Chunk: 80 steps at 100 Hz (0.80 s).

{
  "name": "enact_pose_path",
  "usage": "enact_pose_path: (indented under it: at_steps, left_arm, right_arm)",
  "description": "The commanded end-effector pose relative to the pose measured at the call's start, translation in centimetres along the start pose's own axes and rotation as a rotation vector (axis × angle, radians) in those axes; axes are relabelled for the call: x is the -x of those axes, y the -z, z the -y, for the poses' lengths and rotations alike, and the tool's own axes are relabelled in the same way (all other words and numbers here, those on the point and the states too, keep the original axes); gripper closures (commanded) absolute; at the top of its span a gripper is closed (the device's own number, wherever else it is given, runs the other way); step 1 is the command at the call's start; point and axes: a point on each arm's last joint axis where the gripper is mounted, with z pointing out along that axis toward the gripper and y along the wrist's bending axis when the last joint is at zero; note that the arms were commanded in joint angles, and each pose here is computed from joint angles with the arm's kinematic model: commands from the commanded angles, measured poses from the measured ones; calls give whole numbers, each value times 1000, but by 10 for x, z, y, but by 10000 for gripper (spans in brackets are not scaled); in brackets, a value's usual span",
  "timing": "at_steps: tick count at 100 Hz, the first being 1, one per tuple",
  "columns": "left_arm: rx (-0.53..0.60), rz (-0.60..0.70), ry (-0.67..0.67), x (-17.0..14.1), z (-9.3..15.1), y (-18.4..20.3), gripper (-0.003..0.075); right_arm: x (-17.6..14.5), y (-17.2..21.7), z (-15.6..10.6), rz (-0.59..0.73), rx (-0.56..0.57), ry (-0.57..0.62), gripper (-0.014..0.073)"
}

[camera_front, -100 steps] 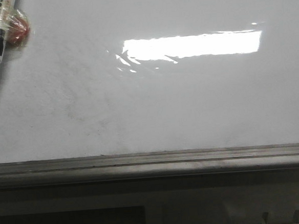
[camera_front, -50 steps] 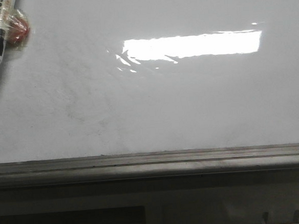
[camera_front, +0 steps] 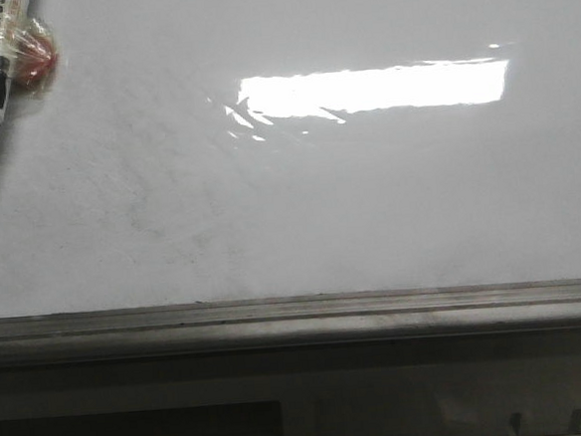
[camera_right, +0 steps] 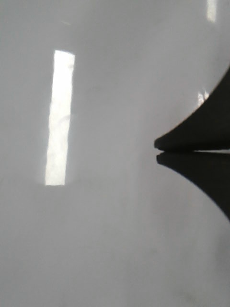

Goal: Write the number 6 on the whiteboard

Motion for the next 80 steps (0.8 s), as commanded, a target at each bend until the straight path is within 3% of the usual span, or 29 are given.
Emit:
enact_pose_path:
  at_steps: [1, 22, 33, 51, 76, 80]
  left_arm:
    - [11, 67, 117, -7, -2, 1, 740]
    - [16, 73, 523, -7, -4, 1, 741]
    - [8, 77, 654, -3, -4, 2, 741]
    - [-71, 22, 566, 25, 7, 2, 741]
    - [-231, -233, 227, 77, 29, -16, 741]
    - [-252, -243, 225, 83, 32, -21, 740]
  right_arm:
    - [2, 1, 3, 90, -31, -126, 660]
    - [6, 1, 6, 146, -49, -432, 659]
    - [8, 2, 5, 136, -34, -463, 659]
    - [30, 2, 1, 93, 24, -447, 641]
    - [67, -25, -7, -200, 110, -334, 641]
    - [71, -32, -8, -243, 118, -335, 641]
